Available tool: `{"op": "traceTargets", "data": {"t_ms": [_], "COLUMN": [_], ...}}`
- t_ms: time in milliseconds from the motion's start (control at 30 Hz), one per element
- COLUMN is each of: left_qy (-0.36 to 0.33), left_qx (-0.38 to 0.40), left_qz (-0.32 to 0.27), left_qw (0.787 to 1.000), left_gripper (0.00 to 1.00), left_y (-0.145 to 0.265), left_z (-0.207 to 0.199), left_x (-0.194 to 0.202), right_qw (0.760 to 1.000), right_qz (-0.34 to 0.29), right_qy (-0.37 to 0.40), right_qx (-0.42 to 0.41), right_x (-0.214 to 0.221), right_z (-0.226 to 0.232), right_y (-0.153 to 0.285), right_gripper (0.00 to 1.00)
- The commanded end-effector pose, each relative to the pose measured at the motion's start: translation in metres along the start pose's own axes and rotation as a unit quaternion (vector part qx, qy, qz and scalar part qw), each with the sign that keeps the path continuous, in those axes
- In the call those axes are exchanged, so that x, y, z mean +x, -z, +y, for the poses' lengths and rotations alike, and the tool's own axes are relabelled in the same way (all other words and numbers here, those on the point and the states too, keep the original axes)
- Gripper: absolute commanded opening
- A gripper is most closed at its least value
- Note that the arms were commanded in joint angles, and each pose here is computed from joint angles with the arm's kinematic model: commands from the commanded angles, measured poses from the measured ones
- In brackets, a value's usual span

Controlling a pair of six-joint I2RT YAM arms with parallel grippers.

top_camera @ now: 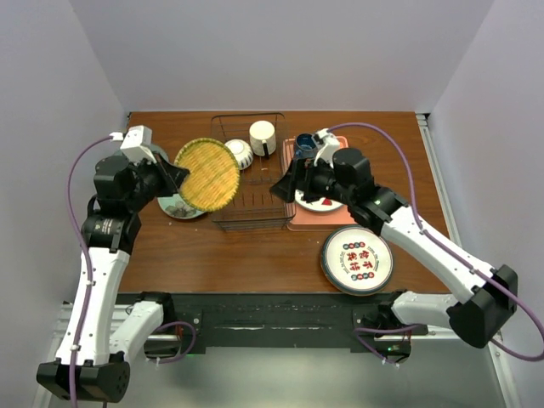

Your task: Load the mixed dishes into the dish rack

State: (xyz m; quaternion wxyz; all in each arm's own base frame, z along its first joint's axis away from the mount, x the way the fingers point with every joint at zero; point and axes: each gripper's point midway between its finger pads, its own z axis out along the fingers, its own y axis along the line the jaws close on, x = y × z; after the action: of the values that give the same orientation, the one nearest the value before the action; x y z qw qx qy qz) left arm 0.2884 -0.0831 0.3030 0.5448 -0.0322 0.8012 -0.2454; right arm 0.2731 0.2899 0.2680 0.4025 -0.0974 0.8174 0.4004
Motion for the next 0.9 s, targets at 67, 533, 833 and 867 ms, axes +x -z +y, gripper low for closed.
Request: {"op": "traceTargets", "data": {"t_ms": [67,533,833,867], "left_qy": [0.021,-0.051,-0.085,-0.092], "left_qx": [-0.117,-0.226,-0.292,-0.302], "left_qz": [-0.075,-0.041,-0.034,-0.032], "left_qw": [0.99,0.972,0.952,0.948], "left_gripper": [0.0,0.0,0.0,0.0], "left_y": [0.002,-0.045,-0.062,-0.062], "left_z": [0.026,0.005,0.011,0.015], "left_x": [-0.049,-0.032,-0.014,-0.012], "right_qw": [0.988,0.984,0.983,0.983], "right_qz": [-0.069,-0.071,-0.064,-0.063], "right_qy": [0.025,0.02,0.02,0.018], "right_qx": [0.136,0.162,0.171,0.171], "right_x": [-0.033,-0.029,-0.026,-0.025], "right_z": [-0.039,-0.051,-0.056,-0.057], "right_y": [0.026,0.025,0.021,0.02], "right_gripper": [0.95,0.94,0.93,0.93]}}
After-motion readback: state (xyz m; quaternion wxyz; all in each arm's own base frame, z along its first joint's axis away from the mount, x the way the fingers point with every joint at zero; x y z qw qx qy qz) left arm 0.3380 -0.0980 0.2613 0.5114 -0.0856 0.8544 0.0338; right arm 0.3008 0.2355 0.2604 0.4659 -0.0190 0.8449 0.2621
